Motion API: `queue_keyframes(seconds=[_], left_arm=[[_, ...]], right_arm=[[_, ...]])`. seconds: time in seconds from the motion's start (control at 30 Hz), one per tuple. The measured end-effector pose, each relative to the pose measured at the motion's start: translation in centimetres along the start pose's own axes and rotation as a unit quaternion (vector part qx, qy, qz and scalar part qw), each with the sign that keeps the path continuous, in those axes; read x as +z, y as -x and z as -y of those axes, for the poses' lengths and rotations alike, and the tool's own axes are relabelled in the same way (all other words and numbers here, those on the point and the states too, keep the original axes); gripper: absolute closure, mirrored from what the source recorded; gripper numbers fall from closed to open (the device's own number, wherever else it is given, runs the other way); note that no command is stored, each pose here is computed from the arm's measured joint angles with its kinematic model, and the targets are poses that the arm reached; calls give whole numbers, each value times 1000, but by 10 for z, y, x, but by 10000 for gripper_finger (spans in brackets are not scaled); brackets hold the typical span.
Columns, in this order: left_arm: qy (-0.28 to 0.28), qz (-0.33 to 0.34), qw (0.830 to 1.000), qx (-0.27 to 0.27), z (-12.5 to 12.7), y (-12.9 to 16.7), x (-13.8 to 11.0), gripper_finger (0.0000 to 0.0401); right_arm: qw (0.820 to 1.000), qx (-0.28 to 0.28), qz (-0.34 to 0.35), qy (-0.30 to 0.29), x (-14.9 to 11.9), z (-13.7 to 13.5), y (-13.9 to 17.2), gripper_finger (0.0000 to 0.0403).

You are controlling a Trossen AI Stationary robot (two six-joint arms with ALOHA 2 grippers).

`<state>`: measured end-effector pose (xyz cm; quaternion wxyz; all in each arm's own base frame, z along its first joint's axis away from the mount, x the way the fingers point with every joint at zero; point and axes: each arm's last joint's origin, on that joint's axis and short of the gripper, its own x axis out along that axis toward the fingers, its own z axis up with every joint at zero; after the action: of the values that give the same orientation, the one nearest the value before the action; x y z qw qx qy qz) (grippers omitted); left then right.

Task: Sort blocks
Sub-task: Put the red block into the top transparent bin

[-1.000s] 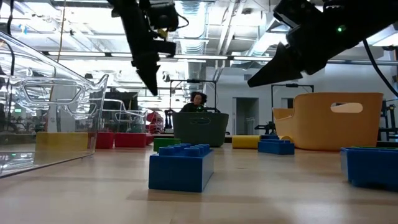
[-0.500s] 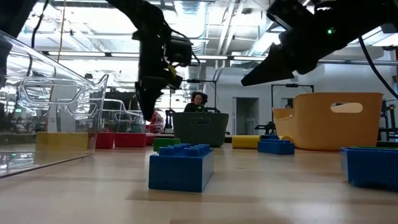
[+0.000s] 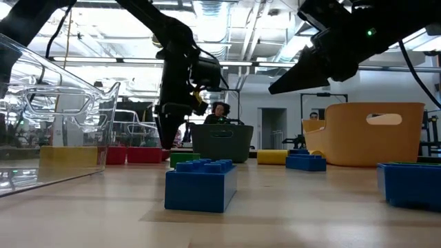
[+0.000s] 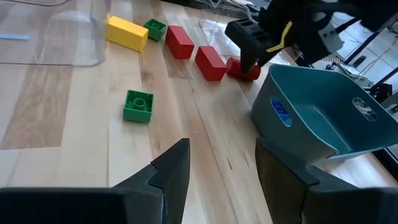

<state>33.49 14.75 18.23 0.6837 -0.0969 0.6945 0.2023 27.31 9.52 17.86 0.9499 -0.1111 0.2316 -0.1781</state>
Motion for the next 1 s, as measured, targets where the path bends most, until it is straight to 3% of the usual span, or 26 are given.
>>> queue_keyframes(seconds=[0.27, 0.47, 0.73, 1.0], left_arm=[[-1, -8, 1000, 31, -3, 4, -3, 175], [3, -61, 997, -39, -8, -14, -10, 175], [-92, -8, 996, -3, 21, 16, -15, 175], [-143, 20, 989, -25, 44, 42, -29, 175]], right_arm=[[1000, 2, 2, -4, 0, -1, 1, 212], [1000, 4, 4, -4, 0, -2, 2, 212], [1000, 3, 4, -5, 1, -2, 1, 212], [1000, 4, 8, -9, 2, -2, 1, 212]])
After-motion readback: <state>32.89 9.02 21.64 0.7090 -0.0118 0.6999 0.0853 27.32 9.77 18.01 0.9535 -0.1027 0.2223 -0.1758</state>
